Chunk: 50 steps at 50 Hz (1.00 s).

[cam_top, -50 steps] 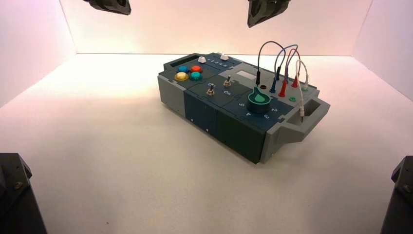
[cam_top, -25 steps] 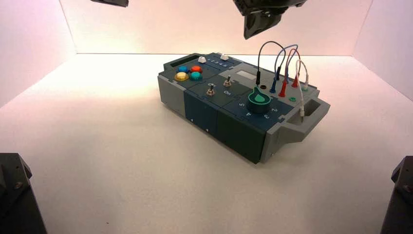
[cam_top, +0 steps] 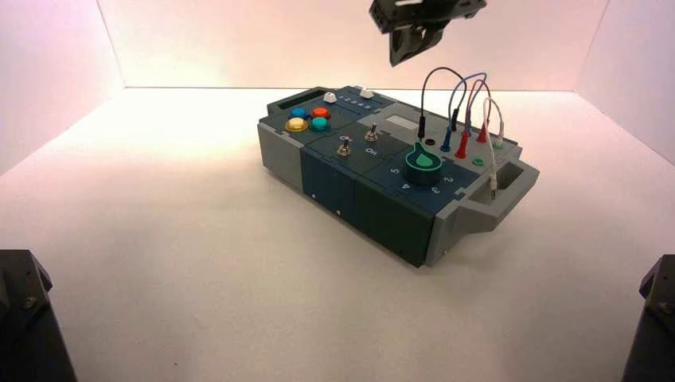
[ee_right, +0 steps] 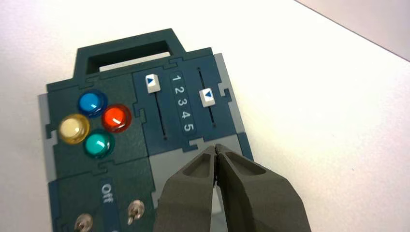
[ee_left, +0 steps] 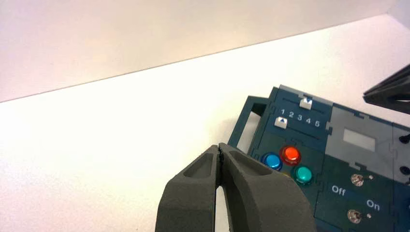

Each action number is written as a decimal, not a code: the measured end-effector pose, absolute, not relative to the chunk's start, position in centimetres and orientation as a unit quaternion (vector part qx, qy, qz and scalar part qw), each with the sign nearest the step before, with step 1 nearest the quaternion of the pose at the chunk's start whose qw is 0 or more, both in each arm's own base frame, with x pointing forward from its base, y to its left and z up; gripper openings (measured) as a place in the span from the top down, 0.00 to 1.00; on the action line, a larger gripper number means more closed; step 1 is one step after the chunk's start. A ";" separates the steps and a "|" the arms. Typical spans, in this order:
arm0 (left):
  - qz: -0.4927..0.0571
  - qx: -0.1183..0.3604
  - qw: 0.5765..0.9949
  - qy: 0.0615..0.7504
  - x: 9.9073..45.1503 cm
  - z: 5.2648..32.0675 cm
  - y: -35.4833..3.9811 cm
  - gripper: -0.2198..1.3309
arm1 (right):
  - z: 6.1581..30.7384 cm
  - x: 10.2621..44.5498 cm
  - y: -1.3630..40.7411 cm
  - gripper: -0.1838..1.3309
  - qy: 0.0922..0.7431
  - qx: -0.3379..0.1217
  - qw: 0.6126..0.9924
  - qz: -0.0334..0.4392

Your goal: Move the top slider to position 1.

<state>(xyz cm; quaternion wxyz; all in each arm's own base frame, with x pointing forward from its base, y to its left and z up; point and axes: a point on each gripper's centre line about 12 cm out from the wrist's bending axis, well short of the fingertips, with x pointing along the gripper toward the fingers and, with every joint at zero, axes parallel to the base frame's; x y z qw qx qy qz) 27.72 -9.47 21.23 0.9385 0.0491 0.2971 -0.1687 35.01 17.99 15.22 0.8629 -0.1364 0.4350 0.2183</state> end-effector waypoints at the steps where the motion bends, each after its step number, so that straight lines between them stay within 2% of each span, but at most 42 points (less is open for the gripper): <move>1: -0.169 0.050 0.938 0.299 27.7 21.1 -9.5 0.97 | 15.1 35.1 18.0 0.97 0.436 -0.137 0.862 0.218; 9: -0.168 0.052 0.936 0.305 27.9 20.7 -9.4 0.97 | 14.2 36.5 18.7 0.97 0.442 -0.138 0.859 0.217; 35: -0.164 0.052 0.936 0.306 28.2 20.8 -9.3 0.97 | 13.5 39.7 19.7 0.97 0.458 -0.144 0.852 0.210; 50: -0.165 0.052 0.935 0.310 28.2 20.6 -9.3 0.97 | 12.5 39.9 19.5 0.97 0.476 -0.147 0.843 0.206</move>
